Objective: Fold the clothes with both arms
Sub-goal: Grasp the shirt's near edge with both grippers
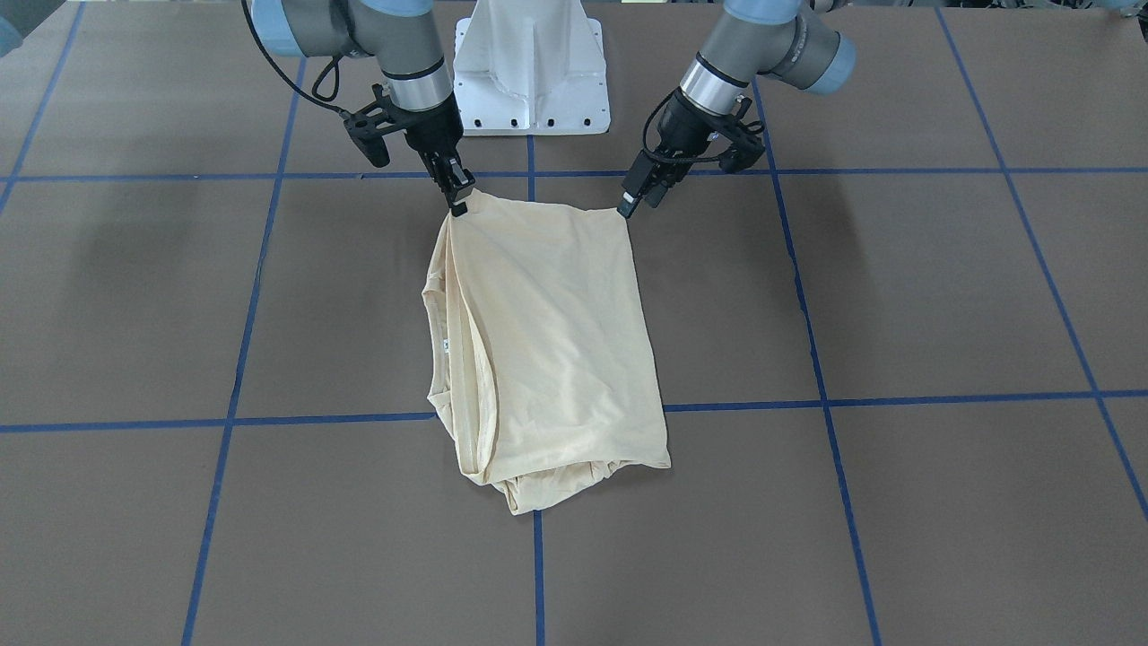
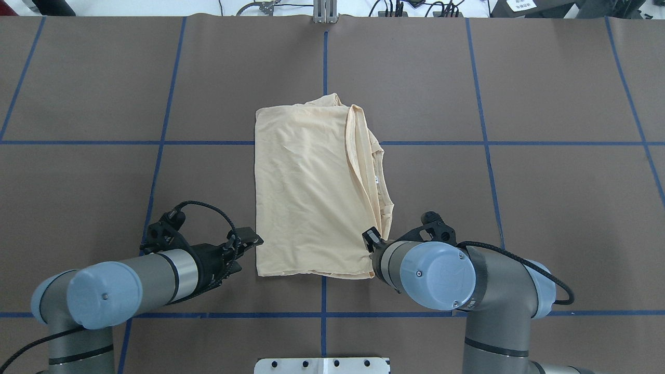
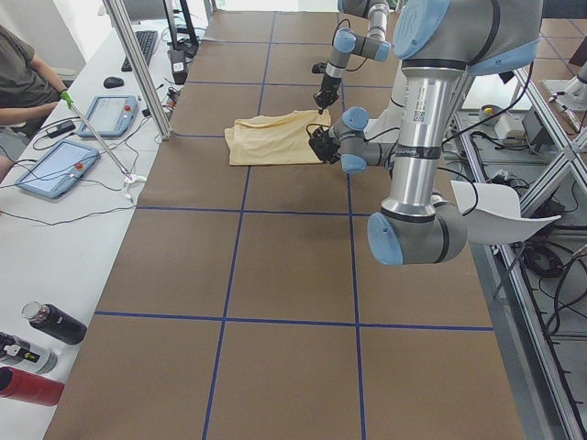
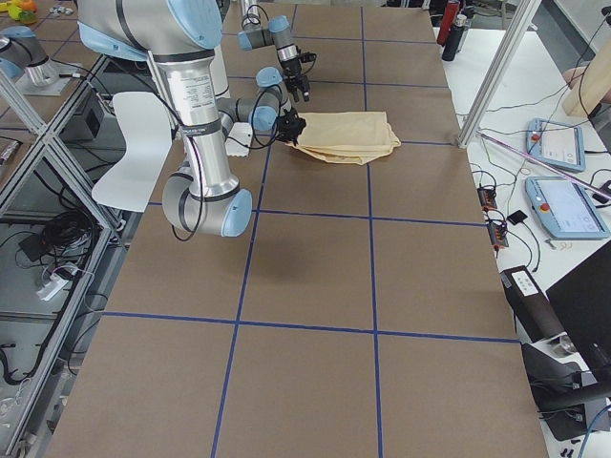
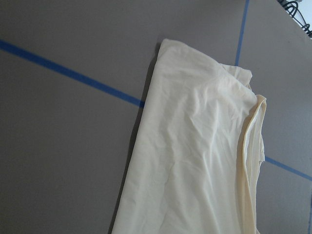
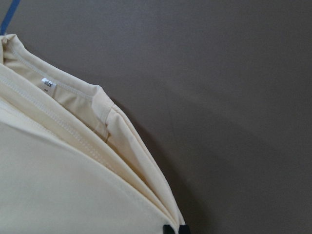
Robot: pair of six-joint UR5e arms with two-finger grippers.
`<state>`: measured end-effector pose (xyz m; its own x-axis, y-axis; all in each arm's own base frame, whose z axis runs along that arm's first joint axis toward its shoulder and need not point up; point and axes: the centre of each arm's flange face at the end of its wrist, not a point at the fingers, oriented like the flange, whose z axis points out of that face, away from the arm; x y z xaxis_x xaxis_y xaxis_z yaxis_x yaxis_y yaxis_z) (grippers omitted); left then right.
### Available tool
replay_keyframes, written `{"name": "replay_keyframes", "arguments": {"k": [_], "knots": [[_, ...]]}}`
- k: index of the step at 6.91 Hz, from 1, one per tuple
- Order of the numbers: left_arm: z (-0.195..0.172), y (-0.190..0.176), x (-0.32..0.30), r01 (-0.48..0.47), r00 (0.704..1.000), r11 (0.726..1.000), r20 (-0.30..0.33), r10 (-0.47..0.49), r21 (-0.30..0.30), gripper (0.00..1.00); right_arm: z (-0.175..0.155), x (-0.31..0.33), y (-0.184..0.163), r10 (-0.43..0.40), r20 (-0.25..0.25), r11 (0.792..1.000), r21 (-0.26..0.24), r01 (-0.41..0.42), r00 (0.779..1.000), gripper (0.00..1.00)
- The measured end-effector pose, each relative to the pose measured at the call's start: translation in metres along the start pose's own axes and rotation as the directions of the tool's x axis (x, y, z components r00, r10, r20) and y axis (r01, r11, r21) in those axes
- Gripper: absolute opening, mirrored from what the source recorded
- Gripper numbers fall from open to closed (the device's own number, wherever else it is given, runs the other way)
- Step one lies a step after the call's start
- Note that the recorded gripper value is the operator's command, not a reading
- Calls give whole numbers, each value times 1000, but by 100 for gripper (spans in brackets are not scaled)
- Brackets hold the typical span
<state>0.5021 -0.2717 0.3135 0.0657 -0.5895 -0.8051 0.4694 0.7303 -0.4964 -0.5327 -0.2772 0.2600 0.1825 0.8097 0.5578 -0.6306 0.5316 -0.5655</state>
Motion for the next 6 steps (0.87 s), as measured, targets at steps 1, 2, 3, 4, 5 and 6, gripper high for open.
{"name": "replay_keyframes", "arguments": {"k": [1, 2, 3, 4, 5, 6], "knots": [[10, 13, 2, 5, 1000, 1000, 22, -5, 14, 76, 0, 0, 0, 0, 0, 1000, -1, 0, 1000, 0], [19, 19, 4, 7, 999, 1000, 34, -8, 22, 73, 0, 0, 0, -1, -1, 1000, -1, 1, 1000, 0], [24, 22, 5, 8, 999, 1000, 40, -10, 26, 71, 0, 1, 1, -1, -1, 1000, -1, 1, 1000, 0], [27, 23, 5, 9, 999, 1000, 44, -10, 29, 71, 0, 1, 1, -1, -1, 1000, -1, 1, 1000, 0], [29, 22, 2, 8, 999, 999, 51, -10, 34, 70, 1, 1, 1, -2, -2, 1000, -1, 2, 1000, 0], [32, 21, -2, 6, 998, 999, 59, -8, 39, 70, 1, 1, 1, -2, -3, 1000, -1, 2, 1000, 0]]}}
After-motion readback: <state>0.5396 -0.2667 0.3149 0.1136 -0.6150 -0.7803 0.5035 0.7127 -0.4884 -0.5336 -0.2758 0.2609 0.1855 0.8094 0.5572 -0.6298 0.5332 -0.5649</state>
